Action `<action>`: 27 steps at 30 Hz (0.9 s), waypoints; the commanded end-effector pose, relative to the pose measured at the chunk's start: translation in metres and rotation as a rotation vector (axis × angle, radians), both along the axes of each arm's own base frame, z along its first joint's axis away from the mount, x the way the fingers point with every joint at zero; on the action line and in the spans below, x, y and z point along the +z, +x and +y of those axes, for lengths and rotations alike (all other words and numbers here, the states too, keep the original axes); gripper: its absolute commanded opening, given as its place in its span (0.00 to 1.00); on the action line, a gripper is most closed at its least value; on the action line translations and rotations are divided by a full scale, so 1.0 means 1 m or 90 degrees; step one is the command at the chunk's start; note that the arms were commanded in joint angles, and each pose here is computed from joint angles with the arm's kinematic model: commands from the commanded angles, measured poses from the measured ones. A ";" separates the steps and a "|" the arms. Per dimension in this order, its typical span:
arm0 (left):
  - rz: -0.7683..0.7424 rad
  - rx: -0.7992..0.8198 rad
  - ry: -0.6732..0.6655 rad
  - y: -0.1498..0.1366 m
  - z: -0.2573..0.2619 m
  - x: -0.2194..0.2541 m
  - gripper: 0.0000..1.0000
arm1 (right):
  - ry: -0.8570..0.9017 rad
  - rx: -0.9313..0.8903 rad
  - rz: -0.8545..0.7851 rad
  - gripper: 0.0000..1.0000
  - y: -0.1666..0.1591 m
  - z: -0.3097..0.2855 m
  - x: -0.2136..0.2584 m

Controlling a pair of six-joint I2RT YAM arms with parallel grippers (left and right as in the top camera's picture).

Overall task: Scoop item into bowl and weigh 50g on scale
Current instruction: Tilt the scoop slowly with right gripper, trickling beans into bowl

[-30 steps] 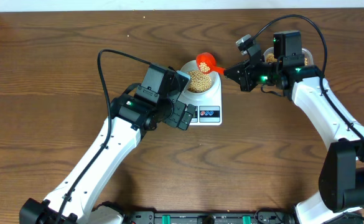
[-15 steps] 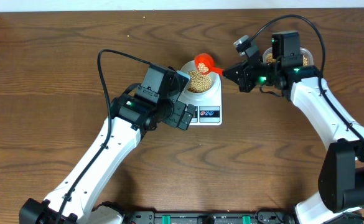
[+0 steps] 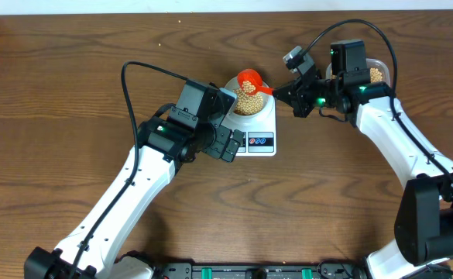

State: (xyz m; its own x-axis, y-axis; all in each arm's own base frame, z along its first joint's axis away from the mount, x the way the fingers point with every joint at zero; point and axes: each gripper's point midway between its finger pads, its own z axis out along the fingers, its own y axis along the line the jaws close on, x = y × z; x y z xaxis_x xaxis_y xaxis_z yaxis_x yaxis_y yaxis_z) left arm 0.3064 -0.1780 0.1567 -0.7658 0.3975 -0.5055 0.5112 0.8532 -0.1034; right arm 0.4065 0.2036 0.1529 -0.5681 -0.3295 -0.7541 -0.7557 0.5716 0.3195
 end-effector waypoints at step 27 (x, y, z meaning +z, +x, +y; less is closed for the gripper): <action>0.008 -0.004 0.001 -0.001 0.000 -0.004 1.00 | -0.048 0.066 -0.103 0.01 -0.004 0.012 0.012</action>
State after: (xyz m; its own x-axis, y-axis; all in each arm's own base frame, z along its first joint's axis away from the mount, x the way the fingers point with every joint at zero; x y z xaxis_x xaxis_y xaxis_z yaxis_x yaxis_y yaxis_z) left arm 0.3064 -0.1780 0.1567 -0.7658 0.3975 -0.5055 0.5112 0.8532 -0.1034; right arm 0.4043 0.2120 0.1486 -0.4709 -0.4230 -0.7742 -0.8185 0.5369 0.2044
